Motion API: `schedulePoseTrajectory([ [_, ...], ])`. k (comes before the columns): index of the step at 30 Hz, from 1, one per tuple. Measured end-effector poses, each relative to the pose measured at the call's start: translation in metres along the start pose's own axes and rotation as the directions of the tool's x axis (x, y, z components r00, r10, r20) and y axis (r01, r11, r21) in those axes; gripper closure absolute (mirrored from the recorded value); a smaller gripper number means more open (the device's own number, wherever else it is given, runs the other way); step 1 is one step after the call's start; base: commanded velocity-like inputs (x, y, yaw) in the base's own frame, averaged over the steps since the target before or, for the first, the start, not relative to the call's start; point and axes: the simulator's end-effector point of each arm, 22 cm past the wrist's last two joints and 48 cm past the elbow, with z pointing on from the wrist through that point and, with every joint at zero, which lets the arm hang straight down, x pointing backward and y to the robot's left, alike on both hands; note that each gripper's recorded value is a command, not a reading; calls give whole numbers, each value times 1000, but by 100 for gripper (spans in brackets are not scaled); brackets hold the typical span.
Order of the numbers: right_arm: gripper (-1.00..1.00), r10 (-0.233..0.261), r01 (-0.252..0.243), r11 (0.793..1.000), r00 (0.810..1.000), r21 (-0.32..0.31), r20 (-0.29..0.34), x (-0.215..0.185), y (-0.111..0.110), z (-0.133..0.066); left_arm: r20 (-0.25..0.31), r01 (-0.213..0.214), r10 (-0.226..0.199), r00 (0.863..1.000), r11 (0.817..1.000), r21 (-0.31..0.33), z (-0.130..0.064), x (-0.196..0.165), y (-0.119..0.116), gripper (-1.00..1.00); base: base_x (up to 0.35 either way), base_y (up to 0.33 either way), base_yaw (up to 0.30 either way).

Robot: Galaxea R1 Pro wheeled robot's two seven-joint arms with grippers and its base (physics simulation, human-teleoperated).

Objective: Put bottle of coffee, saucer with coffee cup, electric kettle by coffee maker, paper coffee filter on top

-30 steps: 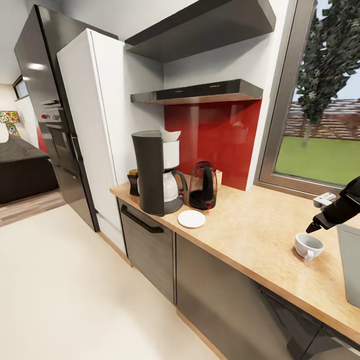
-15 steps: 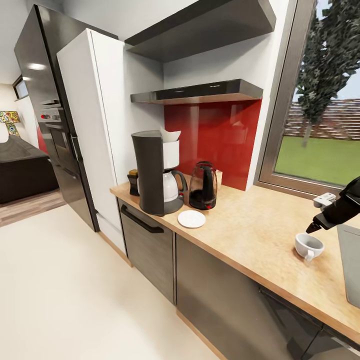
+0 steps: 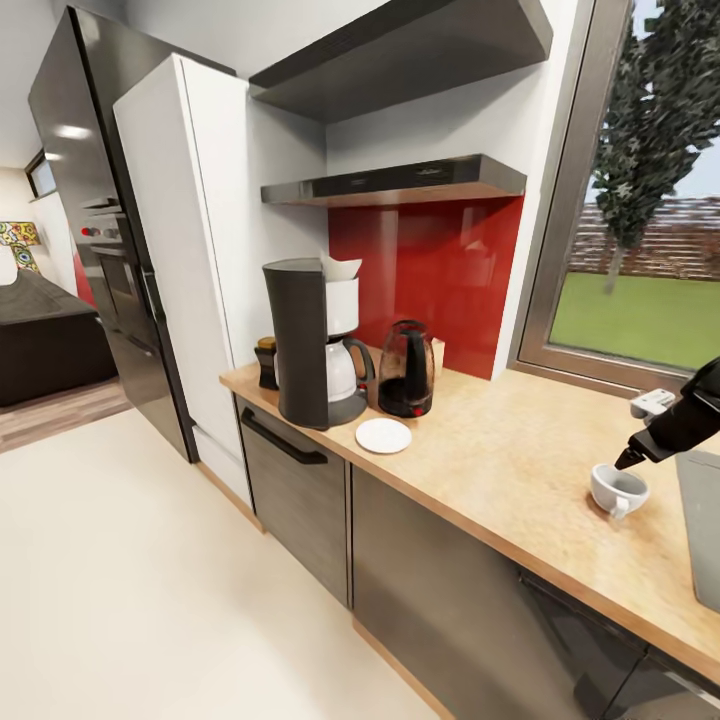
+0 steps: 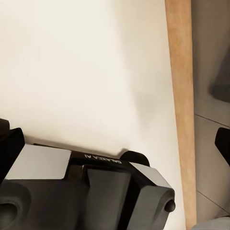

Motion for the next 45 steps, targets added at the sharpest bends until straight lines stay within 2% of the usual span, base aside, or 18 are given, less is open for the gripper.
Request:
schedulePoseTrajectory([
  [5,-100,1,-1,1000,1000,-7,-12,5,4,8,0,0,0,1000,1000,0,1,0,1,-100,0,0,0],
  [15,-100,-5,5,1000,1000,-12,-12,3,8,10,0,0,0,1000,1000,0,2,0,1,-100,0,0,0],
  [21,-100,-7,7,1000,1000,-15,-13,7,12,20,0,0,0,1000,1000,0,10,1,7,-100,0,0,0],
  [31,-100,-5,4,1000,1000,-15,-16,8,12,21,0,0,0,1000,1000,1,10,1,7,-100,0,0,0],
  [38,-100,-6,5,1000,1000,-19,-26,17,16,33,0,0,0,1000,1000,0,17,2,13,-100,0,0,0],
  [45,-100,-6,6,1000,1000,-20,-28,18,17,34,0,0,0,1000,1000,0,17,2,13,-100,0,0,0],
])
